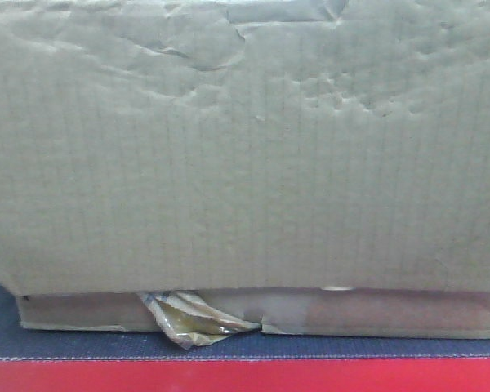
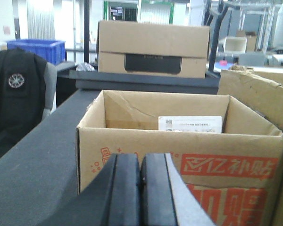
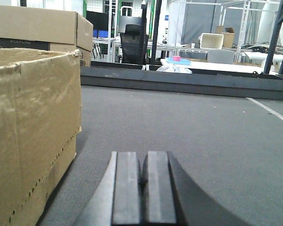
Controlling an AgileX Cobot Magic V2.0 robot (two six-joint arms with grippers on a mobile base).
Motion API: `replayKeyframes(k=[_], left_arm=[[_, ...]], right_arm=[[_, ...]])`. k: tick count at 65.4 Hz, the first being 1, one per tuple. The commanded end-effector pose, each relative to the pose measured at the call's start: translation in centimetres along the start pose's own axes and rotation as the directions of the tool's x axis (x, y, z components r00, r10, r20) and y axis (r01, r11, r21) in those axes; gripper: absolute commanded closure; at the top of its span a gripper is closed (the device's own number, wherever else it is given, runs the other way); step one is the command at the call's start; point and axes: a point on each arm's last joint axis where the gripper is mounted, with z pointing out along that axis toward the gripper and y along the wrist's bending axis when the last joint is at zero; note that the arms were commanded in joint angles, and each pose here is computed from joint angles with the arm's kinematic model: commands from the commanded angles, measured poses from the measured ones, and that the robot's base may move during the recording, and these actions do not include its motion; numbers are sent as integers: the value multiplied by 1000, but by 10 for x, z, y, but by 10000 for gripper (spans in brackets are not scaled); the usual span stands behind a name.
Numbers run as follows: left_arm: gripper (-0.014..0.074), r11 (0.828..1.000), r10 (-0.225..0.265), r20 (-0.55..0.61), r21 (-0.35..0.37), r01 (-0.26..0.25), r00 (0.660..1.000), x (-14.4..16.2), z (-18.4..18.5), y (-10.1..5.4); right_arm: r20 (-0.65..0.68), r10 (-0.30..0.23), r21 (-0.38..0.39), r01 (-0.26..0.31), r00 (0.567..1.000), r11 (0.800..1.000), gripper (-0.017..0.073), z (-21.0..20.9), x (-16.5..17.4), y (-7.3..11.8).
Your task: Stack two boxes on right shelf middle
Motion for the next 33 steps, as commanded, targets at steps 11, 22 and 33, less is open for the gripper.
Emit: replayKeyframes(k=[11,22,33], left_arm=[[705,1000,-1,-127,-11,-1,992,-63,-7,0],[705,1000,-5,-406,-25,-5,914,-99,21,-1],[705,999,-21,-653,-32,0,757,-109,71,-2]], right_arm=[[19,0,0,0,1000,1000,724,0,-2,0],[19,0,0,0,1000,1000,724,0,-2,0],[19,0,0,0,1000,1000,724,0,-2,0]])
